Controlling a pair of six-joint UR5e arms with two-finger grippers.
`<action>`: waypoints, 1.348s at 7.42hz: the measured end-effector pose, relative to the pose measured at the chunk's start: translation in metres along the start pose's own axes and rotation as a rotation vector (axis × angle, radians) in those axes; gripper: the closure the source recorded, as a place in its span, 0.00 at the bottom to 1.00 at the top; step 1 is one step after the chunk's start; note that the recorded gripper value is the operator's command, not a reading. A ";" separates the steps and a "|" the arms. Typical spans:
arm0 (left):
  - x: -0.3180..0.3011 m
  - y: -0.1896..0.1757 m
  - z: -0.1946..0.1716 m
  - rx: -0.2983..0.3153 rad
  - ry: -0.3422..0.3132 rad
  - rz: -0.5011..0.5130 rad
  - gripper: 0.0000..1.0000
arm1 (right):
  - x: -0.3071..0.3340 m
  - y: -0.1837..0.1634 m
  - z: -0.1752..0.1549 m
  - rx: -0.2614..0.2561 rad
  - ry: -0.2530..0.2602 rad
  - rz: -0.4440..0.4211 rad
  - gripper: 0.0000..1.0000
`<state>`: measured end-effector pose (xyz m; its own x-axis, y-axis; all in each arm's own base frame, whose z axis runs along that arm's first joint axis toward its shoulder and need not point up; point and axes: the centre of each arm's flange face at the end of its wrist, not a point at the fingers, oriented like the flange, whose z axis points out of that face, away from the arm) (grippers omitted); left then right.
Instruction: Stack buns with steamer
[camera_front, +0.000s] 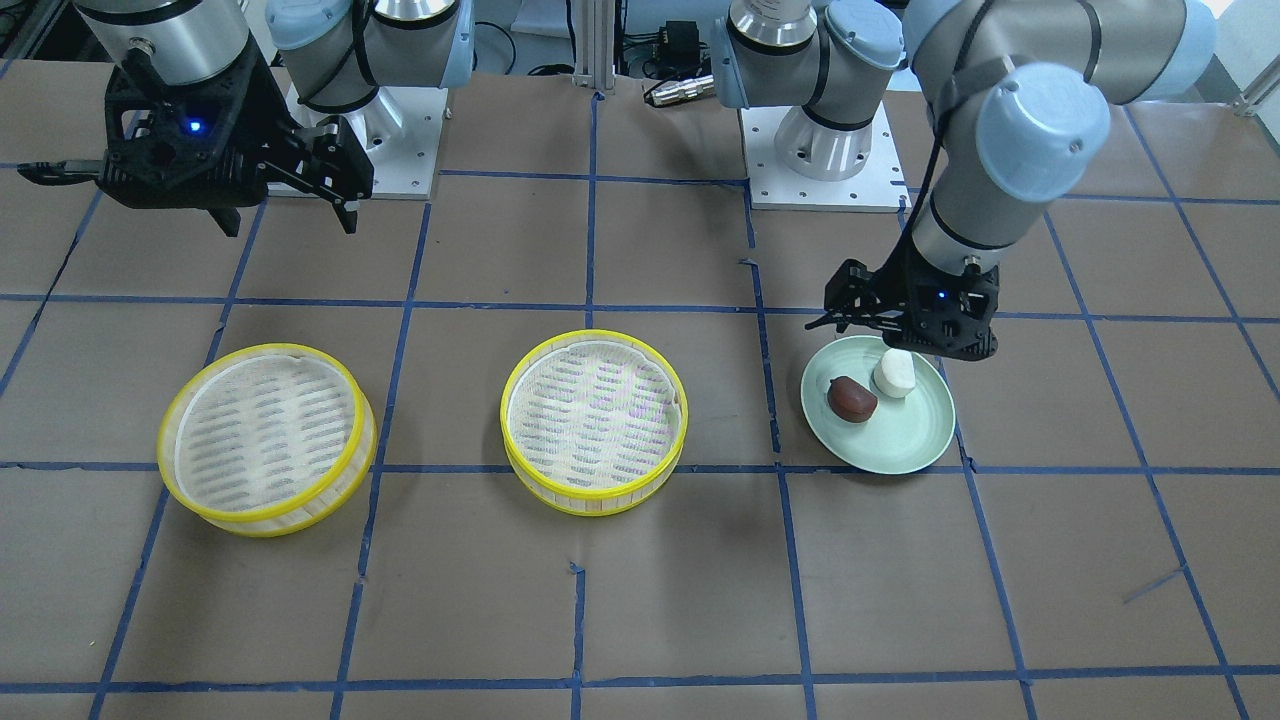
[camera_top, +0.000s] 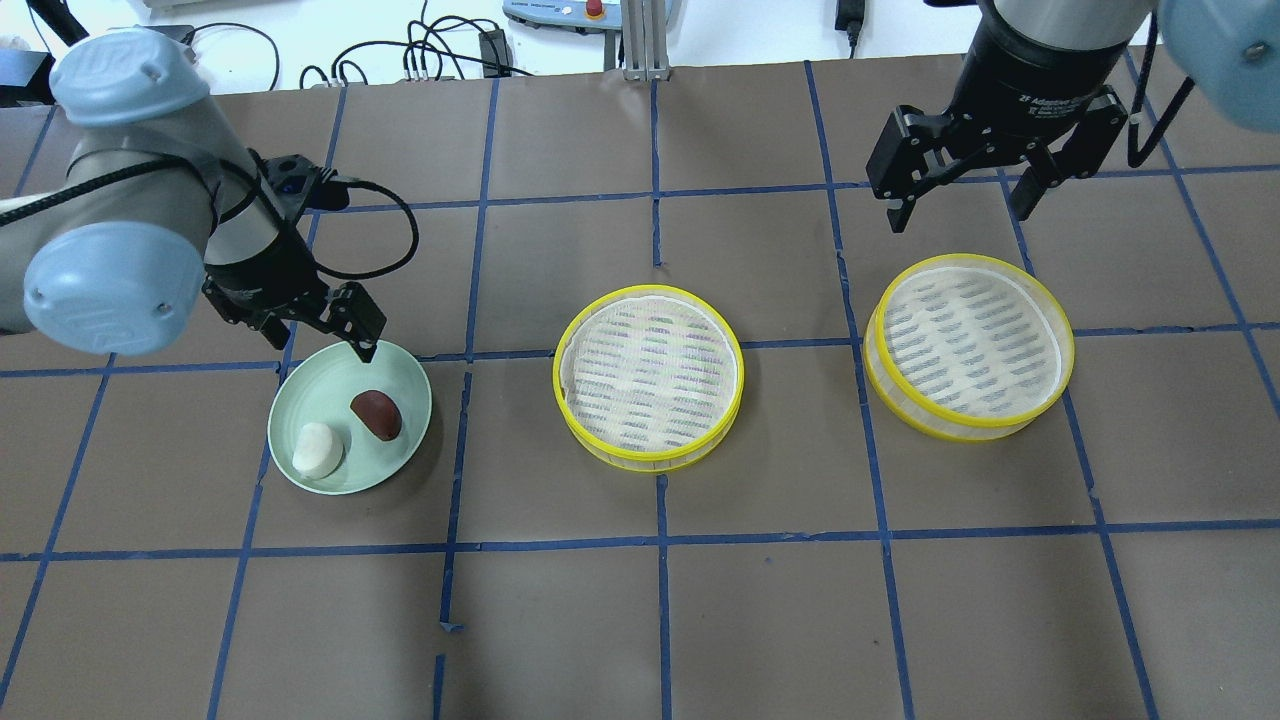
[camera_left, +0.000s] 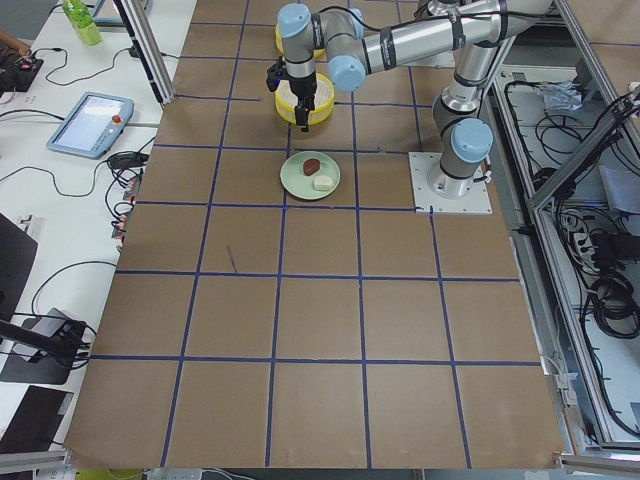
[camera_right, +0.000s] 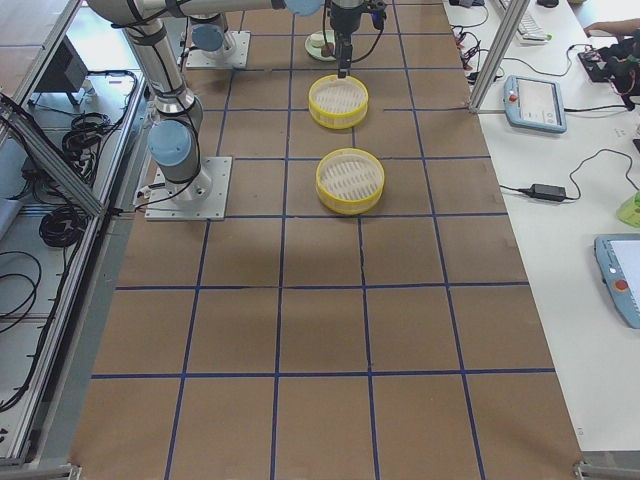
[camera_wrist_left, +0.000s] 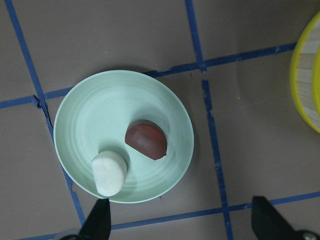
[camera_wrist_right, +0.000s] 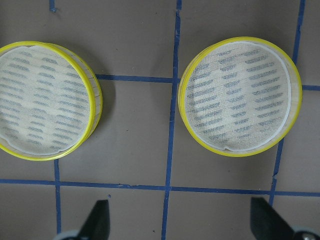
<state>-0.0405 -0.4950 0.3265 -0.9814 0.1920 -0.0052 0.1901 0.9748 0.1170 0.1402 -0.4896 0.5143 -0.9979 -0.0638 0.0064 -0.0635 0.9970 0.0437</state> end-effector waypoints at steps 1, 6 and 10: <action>-0.021 0.005 0.031 -0.008 0.009 -0.004 0.02 | 0.002 -0.001 0.001 -0.002 0.003 0.002 0.00; -0.054 0.001 0.108 -0.095 0.019 -0.032 0.52 | 0.144 -0.062 0.118 -0.061 -0.021 -0.141 0.01; -0.052 0.005 0.137 -0.155 0.032 -0.085 0.98 | 0.212 -0.076 0.259 -0.073 -0.011 -0.156 0.16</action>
<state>0.0153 -0.4847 0.1914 -0.9946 0.1034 0.0093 0.1020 0.9576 0.2695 -0.0688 -0.5673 0.2535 -0.9761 -0.2167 -0.0167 -0.2172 0.9693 0.1156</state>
